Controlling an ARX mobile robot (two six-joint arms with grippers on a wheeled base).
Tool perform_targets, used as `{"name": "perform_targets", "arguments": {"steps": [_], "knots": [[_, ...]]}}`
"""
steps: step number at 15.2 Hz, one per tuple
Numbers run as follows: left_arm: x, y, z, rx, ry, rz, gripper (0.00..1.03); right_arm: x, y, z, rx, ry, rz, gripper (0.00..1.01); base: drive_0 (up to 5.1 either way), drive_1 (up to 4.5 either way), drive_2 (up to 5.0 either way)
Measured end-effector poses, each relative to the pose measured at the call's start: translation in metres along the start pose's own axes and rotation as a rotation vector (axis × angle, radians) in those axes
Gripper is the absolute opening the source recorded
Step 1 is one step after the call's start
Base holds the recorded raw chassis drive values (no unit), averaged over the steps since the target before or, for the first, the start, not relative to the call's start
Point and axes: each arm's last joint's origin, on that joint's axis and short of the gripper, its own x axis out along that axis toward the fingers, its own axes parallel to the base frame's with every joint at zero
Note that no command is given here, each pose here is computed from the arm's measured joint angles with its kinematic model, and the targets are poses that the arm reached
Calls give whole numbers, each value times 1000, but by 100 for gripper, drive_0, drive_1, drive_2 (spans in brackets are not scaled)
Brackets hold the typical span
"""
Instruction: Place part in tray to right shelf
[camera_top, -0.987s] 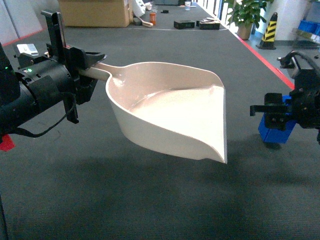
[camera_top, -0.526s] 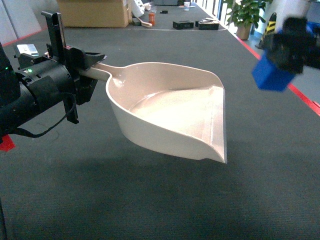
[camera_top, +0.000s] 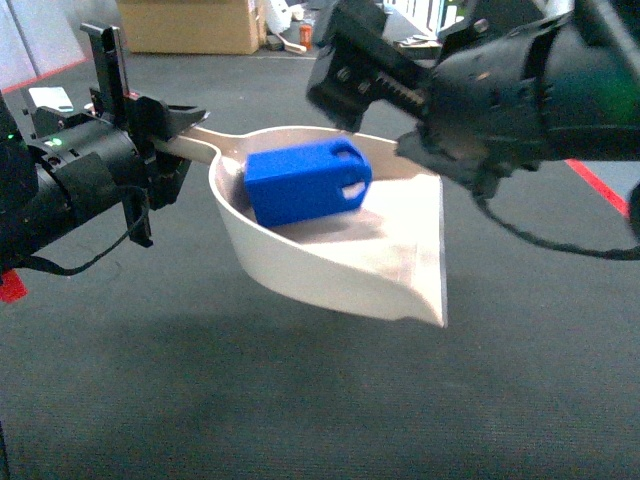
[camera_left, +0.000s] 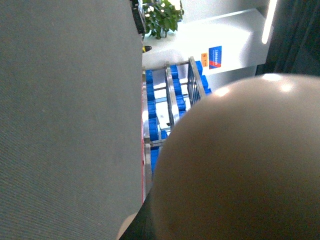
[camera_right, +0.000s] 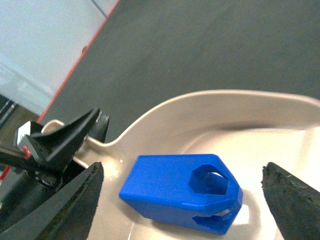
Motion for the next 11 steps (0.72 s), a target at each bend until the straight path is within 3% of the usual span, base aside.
{"name": "perform_targets", "arguments": {"steps": [1,3,4,5,6,7,8,9,10,11], "knots": [[0,0,0,3,2,0,14,-21,-4,12,7,-76,-7,100,0,0,0],[0,0,0,2,6,0,14,-64,-10,30,-5,-207,-24,98,0,0,0],[0,0,-1,3,6,0,14,-84,-17,30,-28,-248,-55,98,0,0,0],[0,0,-1,3,6,0,14,-109,-26,22,-70,-272,-100,98,0,0,0],[0,0,-1,3,6,0,14,-133,-29,10,-121,-291,-113,98,0,0,0],[0,0,0,3,5,0,14,-157,-28,2,-176,-300,-88,98,0,0,0],[0,0,0,3,1,1,14,-169,-22,4,-222,-361,-92,96,0,0,0],[0,0,0,3,4,-1,14,-177,-18,6,-312,-469,-228,84,0,0,0],[0,0,-1,3,8,-1,14,-184,-30,-6,-391,-471,-371,71,0,0,0],[0,0,0,3,4,0,14,-195,-53,-32,-443,-412,-478,47,0,0,0]]}}
